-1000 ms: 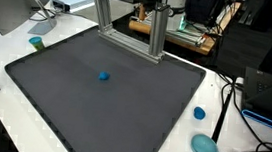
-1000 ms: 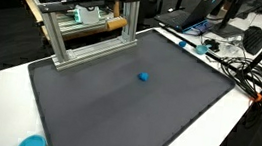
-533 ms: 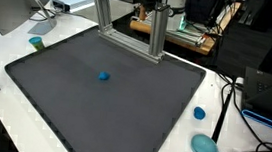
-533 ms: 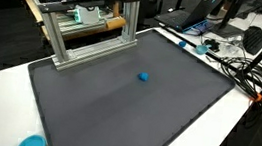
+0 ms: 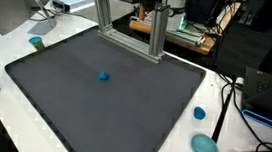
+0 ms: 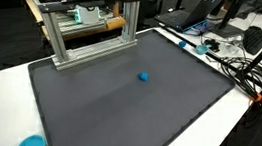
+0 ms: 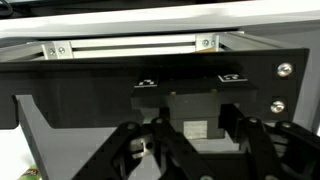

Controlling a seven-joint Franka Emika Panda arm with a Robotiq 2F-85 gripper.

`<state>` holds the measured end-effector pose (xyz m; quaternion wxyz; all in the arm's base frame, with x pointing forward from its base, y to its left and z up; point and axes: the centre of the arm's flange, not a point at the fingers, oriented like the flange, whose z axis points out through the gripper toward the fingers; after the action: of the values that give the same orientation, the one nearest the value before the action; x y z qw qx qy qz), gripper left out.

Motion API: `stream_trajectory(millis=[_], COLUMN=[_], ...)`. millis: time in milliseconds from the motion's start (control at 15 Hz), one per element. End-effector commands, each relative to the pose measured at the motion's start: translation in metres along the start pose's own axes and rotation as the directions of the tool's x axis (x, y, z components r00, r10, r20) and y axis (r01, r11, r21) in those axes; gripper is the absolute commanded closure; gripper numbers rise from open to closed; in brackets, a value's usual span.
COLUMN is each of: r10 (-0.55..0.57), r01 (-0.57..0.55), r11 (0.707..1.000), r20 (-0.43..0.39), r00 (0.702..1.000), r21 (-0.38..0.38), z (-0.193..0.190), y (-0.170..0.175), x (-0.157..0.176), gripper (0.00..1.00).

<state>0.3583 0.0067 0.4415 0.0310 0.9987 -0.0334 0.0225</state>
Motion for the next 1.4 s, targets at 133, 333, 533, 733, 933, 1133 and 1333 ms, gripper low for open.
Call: stream_trajectory(millis=[133,333,533,733,933,1133,1333], r10=[-0.079,-0.106,-0.129,-0.132,-0.114,-0.106,-0.114], r01=[0.078,0.104,0.126,0.129,0.111,0.104,0.110], r11=[0.996,0.992,0.988,0.988,0.991,0.991,0.989], r20=[0.024,0.029,0.029,0.026,0.028,0.030,0.031], r00=[0.997,0.994,0.991,0.991,0.993,0.994,0.993], r21=[0.047,0.065,0.084,0.086,0.081,0.080,0.102], z=[0.0021,0.0046,0.0042,0.0030,0.0012,-0.0020,-0.0023], y=[0.0055,0.0068,0.0089,0.0115,0.0099,0.0083,0.0092], x=[0.0026,0.0033,0.0033,0.0029,0.0029,0.0017,0.0012], gripper=[0.24,0.40,0.63,0.73,0.73,0.23,0.61])
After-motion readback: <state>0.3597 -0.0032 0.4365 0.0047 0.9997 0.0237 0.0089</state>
